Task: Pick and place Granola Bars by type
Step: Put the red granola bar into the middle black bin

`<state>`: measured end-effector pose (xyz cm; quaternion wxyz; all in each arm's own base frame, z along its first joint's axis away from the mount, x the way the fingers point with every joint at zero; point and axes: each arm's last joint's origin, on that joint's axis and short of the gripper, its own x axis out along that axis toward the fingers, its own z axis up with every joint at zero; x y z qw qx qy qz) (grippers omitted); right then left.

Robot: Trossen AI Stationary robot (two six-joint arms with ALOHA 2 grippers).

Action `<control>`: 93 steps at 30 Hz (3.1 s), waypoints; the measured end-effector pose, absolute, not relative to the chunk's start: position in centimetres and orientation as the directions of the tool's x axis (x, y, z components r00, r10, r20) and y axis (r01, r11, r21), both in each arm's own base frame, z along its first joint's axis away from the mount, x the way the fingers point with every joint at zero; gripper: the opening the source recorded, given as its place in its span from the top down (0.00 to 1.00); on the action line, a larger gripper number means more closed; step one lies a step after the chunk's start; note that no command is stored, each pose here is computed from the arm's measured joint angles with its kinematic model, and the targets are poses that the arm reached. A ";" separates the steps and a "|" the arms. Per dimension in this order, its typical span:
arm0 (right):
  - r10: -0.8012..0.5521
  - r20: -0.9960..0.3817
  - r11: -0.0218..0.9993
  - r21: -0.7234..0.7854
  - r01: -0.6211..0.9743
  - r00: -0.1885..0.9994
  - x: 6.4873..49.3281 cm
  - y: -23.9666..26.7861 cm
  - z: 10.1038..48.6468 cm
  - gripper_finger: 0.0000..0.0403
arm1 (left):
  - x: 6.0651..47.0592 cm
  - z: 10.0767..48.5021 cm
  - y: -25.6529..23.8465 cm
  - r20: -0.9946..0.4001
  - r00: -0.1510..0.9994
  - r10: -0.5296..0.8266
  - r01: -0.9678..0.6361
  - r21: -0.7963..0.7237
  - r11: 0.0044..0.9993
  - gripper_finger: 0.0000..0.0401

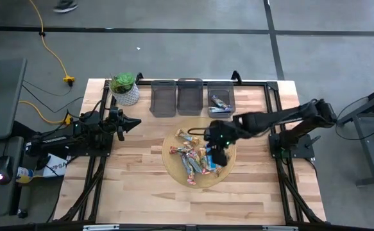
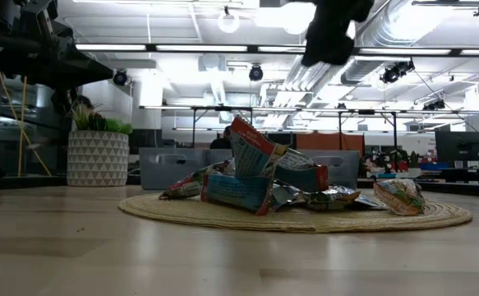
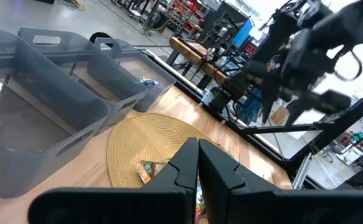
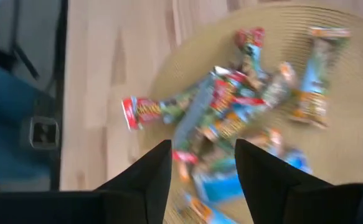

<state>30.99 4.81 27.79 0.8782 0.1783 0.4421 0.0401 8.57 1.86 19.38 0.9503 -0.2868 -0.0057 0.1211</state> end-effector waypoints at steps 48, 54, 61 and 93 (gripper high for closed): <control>0.163 -0.689 0.841 0.471 0.265 0.707 33.9 7.5 14.3 0.53 | 8.6 19.4 1.8 -0.059 0.978 0.200 -0.199 -0.548 0.813 0.98; 0.165 -0.689 0.841 0.472 0.264 0.706 33.9 7.5 14.3 0.64 | 8.6 19.4 1.8 -0.059 0.978 0.199 -0.199 -0.548 0.813 0.98; 0.173 -0.680 0.839 0.481 0.255 0.713 34.0 7.5 14.4 0.78 | 8.6 19.4 1.8 -0.059 0.978 0.200 -0.199 -0.548 0.813 0.98; 0.171 -0.290 0.861 0.509 0.000 0.941 34.9 3.7 22.8 0.92 | 8.6 19.4 1.8 -0.055 0.977 0.207 -0.203 -0.548 0.812 0.98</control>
